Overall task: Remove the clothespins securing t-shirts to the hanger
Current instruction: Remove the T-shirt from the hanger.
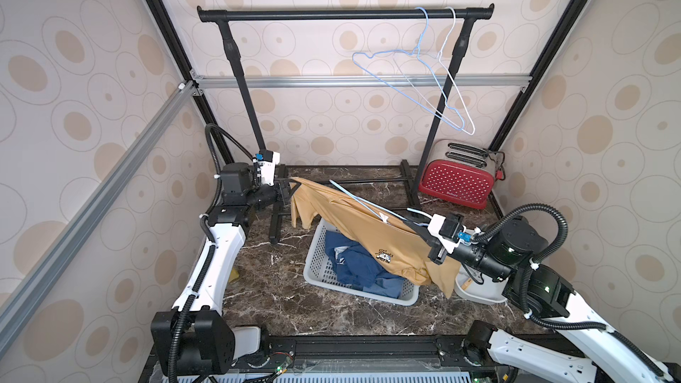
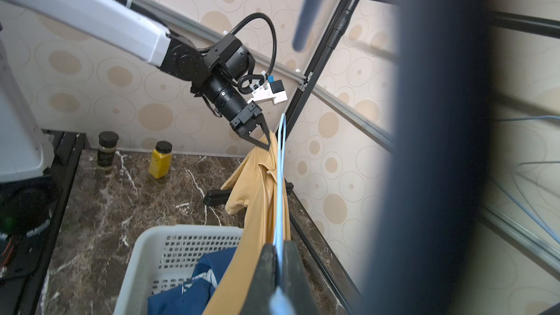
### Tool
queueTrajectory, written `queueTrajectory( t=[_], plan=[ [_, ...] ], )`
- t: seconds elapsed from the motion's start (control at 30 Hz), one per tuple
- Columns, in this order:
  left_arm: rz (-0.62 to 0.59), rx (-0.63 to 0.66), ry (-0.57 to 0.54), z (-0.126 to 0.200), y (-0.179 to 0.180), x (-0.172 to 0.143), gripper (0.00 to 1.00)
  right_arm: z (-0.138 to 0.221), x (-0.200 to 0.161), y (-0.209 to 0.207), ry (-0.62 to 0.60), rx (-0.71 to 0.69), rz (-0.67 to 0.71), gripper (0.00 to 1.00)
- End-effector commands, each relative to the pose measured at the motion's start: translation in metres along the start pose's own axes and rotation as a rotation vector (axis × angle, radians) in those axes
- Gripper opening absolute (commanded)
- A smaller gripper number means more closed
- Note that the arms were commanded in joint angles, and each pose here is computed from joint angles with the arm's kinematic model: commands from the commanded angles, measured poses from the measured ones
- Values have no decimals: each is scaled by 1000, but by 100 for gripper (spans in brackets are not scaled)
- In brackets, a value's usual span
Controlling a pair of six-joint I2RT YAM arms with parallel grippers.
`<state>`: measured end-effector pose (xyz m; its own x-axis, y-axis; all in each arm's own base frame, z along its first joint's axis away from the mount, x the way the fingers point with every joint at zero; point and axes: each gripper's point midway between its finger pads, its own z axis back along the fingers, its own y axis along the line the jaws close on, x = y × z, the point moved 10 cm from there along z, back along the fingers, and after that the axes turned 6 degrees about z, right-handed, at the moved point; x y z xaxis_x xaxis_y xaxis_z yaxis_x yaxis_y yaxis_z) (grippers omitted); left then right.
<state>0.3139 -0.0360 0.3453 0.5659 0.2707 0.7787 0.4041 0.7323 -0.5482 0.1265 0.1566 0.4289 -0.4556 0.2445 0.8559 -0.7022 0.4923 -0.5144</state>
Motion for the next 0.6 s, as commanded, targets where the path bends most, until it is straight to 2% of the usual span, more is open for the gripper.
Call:
queueTrajectory(
  t=[0.0,0.1,0.27,0.47,0.57],
  plan=[
    [-45,56,-123,17,-6,16,0,-30,25,-20,-181,-88,-120,0],
    [-65,73,-155,28,-15,21,0,-77,38,-27,-233,-119,-154,0],
    [-95,69,-164,42,-29,24,0,-128,65,-49,-327,-177,-203,0],
    [-69,41,-196,43,-30,20,0,-165,77,-65,-407,-241,-252,0],
    [-111,66,-210,51,-38,26,0,-166,84,-71,-431,-277,-232,0]
  ],
)
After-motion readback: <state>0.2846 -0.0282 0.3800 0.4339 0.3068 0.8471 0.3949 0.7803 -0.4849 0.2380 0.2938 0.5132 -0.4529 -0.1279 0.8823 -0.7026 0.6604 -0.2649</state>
